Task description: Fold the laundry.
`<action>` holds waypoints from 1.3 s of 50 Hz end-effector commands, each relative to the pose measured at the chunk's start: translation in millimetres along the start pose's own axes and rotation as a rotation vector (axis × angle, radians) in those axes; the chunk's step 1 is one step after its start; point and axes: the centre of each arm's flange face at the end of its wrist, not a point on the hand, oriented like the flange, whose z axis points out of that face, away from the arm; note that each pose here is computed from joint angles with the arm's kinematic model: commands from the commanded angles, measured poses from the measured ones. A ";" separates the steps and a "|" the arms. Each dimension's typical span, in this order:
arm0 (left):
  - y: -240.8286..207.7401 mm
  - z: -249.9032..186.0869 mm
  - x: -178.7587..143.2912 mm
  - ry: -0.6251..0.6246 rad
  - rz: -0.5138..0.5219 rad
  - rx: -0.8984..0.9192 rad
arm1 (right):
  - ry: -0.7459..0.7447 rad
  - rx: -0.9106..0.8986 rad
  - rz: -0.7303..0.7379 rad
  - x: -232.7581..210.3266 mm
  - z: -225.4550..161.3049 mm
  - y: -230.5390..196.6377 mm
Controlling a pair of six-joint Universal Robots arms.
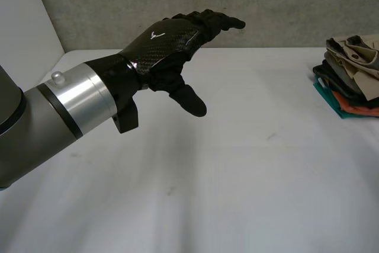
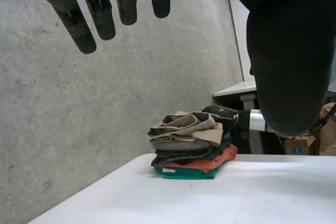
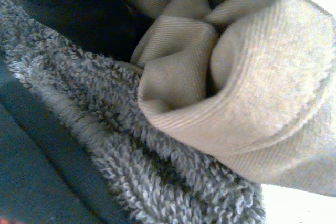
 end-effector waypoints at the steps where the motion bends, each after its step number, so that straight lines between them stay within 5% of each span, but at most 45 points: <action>1: -7.6 1.0 4.5 0.013 0.020 0.017 | 0.093 0.031 -0.023 2.6 10.0 -38.4; 6: -11.8 -1.7 9.1 0.016 0.012 0.015 | 0.263 -0.001 0.028 8.5 4.6 -86.6; 17: -16.4 -11.1 19.3 0.022 0.022 0.025 | 0.322 -0.275 0.049 1.2 -38.6 -130.4; 20: -17.8 -13.8 20.0 0.018 0.022 0.031 | 0.449 -0.377 -0.055 20.0 -54.5 -134.7; 25: -23.7 -14.0 19.4 0.010 0.039 0.055 | 0.786 -0.505 -0.436 62.3 -66.5 -165.9; 29: -36.3 -12.1 15.8 -0.029 0.058 0.094 | 0.854 -0.322 -0.667 58.4 -38.3 -208.4; 36: -74.4 -15.7 -3.5 -0.255 0.098 0.189 | 0.666 0.285 -0.756 -41.0 6.7 -308.4; 42: -102.9 -37.0 -52.3 -0.597 0.250 0.222 | 0.280 0.539 -0.513 -144.1 2.4 -335.1; 47: -97.4 -61.0 -113.4 -0.836 0.407 0.092 | -0.035 0.423 -0.140 -227.1 -16.8 -314.3; 51: -54.7 -82.5 -169.3 -0.937 0.462 -0.174 | -0.145 0.191 -0.011 -268.0 -34.5 -283.4; 57: 28.7 -128.1 -226.9 -0.965 0.378 -0.555 | -0.203 -0.087 0.027 -297.7 -51.8 -242.2; 65: 96.9 -163.2 -263.2 -0.912 0.281 -0.733 | -0.170 -0.208 -0.078 -309.9 -56.1 -213.0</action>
